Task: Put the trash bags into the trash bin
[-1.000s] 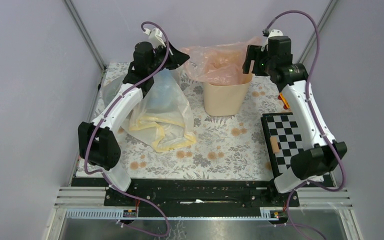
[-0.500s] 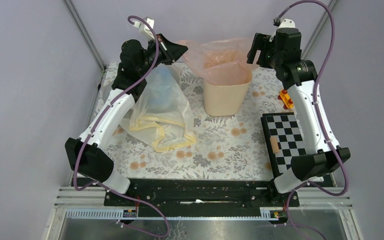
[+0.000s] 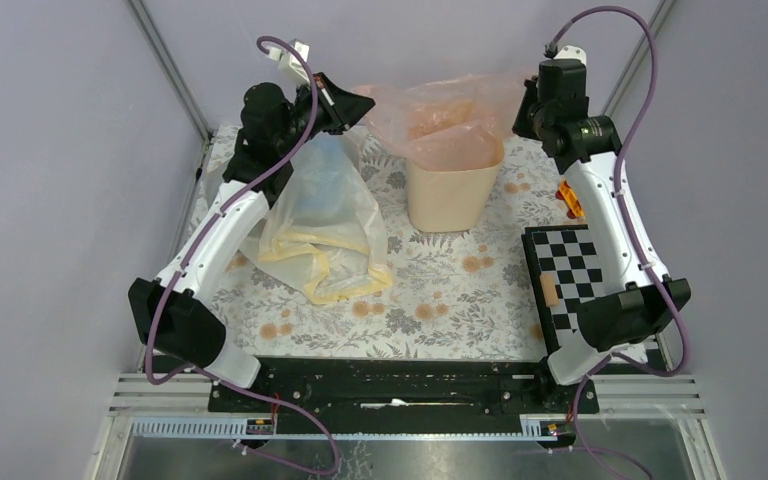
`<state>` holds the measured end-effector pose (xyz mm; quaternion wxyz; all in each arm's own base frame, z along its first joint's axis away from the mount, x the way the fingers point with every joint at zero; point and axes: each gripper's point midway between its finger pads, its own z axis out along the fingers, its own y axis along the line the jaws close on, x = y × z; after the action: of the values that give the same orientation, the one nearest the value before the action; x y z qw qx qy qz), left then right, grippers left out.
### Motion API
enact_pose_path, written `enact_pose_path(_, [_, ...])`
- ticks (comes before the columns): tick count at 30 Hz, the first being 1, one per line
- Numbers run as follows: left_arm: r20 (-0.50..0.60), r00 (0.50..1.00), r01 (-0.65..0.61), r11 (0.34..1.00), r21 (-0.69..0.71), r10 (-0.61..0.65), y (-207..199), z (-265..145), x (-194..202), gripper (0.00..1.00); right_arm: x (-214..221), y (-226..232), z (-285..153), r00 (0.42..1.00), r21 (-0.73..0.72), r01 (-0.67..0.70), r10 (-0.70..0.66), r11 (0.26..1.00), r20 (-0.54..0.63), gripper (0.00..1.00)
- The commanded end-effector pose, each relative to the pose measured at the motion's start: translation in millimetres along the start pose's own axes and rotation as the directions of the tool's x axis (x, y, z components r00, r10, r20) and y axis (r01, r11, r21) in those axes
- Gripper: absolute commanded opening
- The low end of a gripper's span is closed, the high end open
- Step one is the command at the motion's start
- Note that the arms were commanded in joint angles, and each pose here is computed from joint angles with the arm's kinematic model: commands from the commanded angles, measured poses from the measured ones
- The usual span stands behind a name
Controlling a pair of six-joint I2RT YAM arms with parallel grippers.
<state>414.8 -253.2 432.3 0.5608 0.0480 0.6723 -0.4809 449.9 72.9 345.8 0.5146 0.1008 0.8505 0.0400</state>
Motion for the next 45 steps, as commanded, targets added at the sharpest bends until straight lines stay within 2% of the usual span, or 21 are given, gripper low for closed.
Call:
enact_pose_path(1, [0.033, 0.999, -0.002, 1.0, -0.03, 0.003, -3.1, -17.4, -2.8, 0.0, -16.8, -31.0, -26.4, 0.997, 0.133, 0.004, -0.013, 0.991, 0.072, 0.03])
enact_pose_path(2, [0.033, 0.999, 0.018, 0.998, -0.052, -0.017, 1.1, -20.7, 1.1, 0.0, -15.0, -34.7, -29.8, 0.998, 0.15, 0.007, -0.017, 0.989, 0.066, 0.0])
enact_pose_path(8, [0.023, 0.994, 0.11, 0.986, -0.122, -0.108, 17.5, -42.4, 29.3, 0.0, -0.1, -54.4, -52.0, 0.999, 0.199, 0.017, -0.025, 0.98, 0.04, 0.0])
enact_pose_path(17, [0.039, 0.985, 0.17, 0.952, -0.256, -0.165, 54.5, -68.4, 66.9, 0.0, 51.0, -83.6, -54.2, 0.995, 0.28, 0.058, -0.031, 0.958, -0.098, 0.0])
enact_pose_path(21, [0.023, 0.985, 0.171, 0.944, -0.283, -0.172, 60.8, -72.8, 75.5, 0.0, 71.6, -100.8, -49.2, 0.987, 0.326, 0.08, -0.028, 0.942, -0.16, 0.0])
enact_pose_path(29, [-0.007, 0.992, 0.116, 0.92, -0.375, -0.128, 73.4, -88.4, 80.2, 0.0, 87.9, -114.0, -39.8, 0.978, 0.365, 0.096, -0.02, 0.926, -0.208, 0.0])
enact_pose_path(34, [-0.02, 0.984, 0.155, 0.897, -0.414, -0.179, 102.3, -75.5, 99.3, 0.0, 91.0, -111.3, -7.1, 0.977, 0.357, 0.076, 0.001, 0.931, -0.212, 0.0])
enact_pose_path(39, [0.051, 0.987, 0.16, 0.897, -0.411, -0.153, 124.3, -46.3, 87.1, 0.0, 83.8, -98.7, 28.7, 0.981, 0.29, 0.025, 0.032, 0.957, -0.19, 0.01])
enact_pose_path(43, [0.005, 0.987, 0.151, 0.898, -0.413, -0.163, 142.6, -13.6, 92.3, 0.0, 90.6, -90.1, 60.6, 0.971, 0.235, 0.027, 0.031, 0.972, -0.238, 0.03])
enact_pose_path(45, [-0.035, 0.983, 0.151, 0.892, -0.425, -0.183, 158.3, 3.1, 104.7, 0.0, 96.7, -79.9, 71.4, 0.962, 0.177, 0.03, 0.019, 0.984, -0.273, 0.09])
